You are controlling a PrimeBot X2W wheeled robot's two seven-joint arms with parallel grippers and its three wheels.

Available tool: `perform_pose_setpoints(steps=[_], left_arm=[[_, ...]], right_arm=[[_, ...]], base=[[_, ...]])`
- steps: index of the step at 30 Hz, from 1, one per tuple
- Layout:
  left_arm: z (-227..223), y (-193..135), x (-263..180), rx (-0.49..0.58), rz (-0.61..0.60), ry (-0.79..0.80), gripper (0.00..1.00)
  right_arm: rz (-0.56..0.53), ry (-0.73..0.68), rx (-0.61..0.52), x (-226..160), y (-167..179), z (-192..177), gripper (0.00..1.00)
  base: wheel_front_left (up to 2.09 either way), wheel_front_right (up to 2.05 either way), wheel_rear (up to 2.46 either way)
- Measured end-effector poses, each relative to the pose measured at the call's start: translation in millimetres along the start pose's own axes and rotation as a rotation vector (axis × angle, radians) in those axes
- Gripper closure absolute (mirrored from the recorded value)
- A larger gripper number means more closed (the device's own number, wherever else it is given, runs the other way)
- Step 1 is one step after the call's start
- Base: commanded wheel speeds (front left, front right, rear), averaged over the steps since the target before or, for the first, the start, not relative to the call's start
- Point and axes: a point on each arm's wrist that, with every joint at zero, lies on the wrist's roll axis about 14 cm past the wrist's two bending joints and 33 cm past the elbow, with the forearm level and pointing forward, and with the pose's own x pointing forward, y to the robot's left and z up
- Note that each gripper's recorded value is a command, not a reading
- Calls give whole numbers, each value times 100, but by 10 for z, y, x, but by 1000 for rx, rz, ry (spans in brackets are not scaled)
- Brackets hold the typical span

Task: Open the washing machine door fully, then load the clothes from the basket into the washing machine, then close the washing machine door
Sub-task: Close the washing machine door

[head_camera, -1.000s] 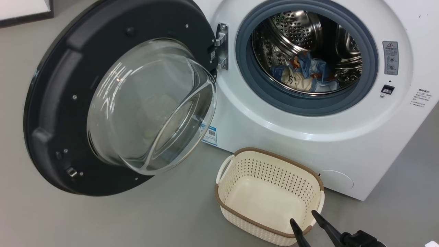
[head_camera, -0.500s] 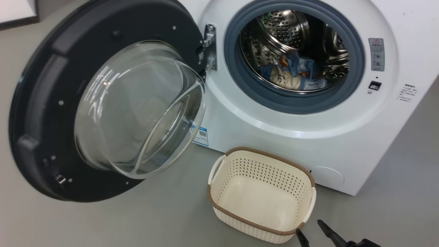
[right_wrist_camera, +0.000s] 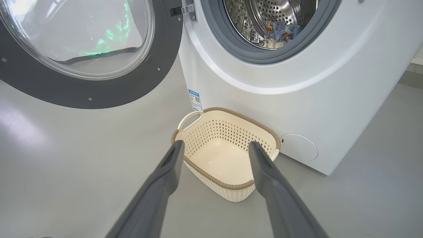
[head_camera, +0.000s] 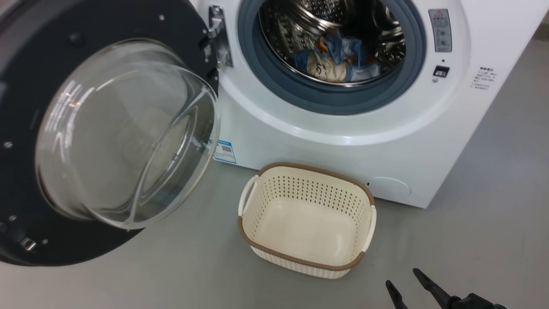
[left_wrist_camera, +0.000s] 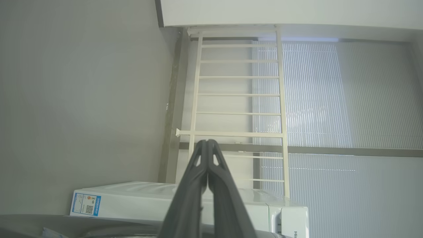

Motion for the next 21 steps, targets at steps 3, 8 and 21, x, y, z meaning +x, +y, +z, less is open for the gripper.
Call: perform_pose_setpoints(steps=[3, 8, 21], left_arm=[[-231, 28, 74, -21, 1, 78, 100], [-465, 95, 110, -12, 18, 174, 100], [-646, 1, -14, -37, -19, 334, 100]], right_arm=[[-14, 15, 5, -19, -62, -56, 0], [-27, 24, 12, -29, -108, -91, 0], [-2, 0, -11, 4, -40, 8, 0]], base=[[0, 0, 0], [0, 0, 0], [0, 0, 0]])
